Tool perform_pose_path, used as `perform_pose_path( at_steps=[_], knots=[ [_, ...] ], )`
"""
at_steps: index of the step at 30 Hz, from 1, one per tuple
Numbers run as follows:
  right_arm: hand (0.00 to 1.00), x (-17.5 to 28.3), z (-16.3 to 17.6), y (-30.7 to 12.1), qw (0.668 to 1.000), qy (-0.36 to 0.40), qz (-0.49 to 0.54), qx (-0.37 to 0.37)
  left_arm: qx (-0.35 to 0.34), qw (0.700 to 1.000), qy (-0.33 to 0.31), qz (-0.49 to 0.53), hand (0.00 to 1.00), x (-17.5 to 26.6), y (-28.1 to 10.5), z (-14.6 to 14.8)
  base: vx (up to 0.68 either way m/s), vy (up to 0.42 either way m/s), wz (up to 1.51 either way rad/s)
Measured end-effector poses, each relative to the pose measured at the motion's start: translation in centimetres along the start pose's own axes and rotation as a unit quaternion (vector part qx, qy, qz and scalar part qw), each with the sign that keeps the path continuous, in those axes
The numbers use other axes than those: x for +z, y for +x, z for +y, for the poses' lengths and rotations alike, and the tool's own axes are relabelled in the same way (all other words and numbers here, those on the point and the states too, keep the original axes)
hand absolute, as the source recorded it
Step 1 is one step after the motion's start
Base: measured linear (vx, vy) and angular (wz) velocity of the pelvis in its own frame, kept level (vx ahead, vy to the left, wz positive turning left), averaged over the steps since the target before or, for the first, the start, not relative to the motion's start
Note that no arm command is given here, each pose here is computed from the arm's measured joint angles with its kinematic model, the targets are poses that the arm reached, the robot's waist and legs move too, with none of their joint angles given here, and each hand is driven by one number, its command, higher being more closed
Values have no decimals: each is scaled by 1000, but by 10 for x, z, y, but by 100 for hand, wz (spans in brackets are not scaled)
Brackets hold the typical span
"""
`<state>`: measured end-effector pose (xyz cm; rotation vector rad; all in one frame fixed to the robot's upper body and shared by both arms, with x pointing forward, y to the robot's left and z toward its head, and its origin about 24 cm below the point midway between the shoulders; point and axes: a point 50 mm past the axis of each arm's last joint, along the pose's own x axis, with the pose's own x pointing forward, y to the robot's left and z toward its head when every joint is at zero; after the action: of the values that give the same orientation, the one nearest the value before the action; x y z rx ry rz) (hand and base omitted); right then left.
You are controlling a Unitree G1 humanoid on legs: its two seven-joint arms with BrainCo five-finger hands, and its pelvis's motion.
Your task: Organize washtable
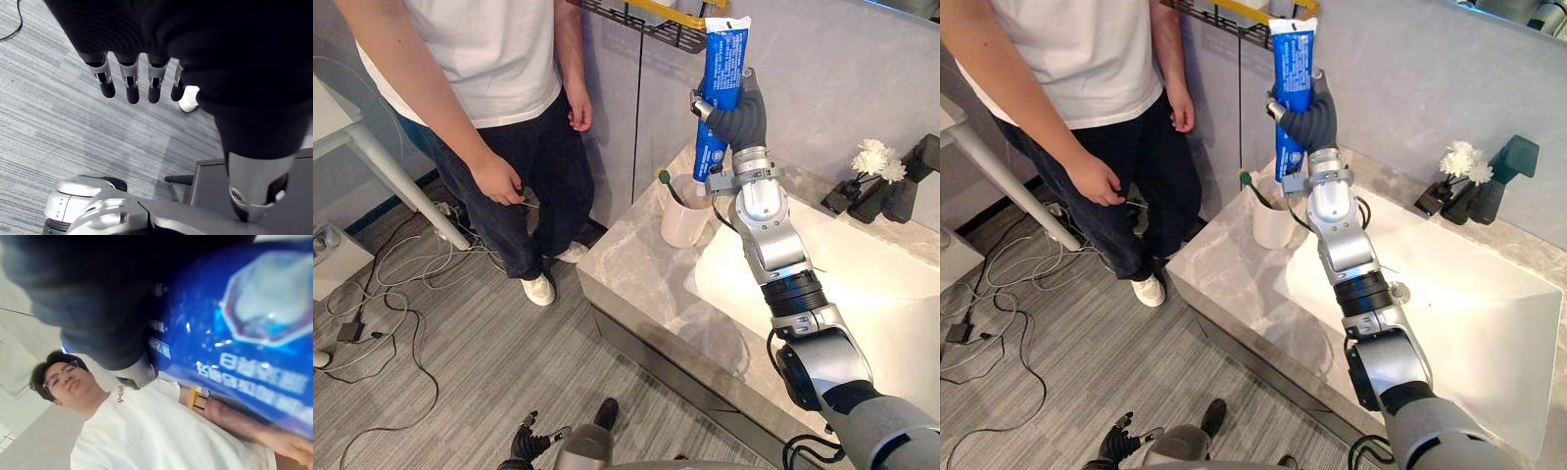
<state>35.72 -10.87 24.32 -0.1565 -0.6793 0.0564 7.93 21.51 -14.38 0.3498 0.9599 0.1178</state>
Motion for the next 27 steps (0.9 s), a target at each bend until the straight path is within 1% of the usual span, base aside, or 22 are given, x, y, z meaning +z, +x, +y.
perform_pose_path(
  at_steps=[12,22,23,27],
  knots=[
    [100,-1,2,-1,1000,-4,1,2,-1,1000,-10,-4,0,3,0,-3,0,0,0],
    [100,-16,5,-15,1000,3,30,-4,0,1000,-11,-13,0,7,1,-2,-6,1,2],
    [0,-16,5,-15,1000,3,30,-4,0,1000,-11,-13,0,7,1,-2,0,0,0],
    [0,-20,5,-19,999,4,38,-4,0,1000,-11,-13,0,7,1,-2,-8,2,0]
  ],
)
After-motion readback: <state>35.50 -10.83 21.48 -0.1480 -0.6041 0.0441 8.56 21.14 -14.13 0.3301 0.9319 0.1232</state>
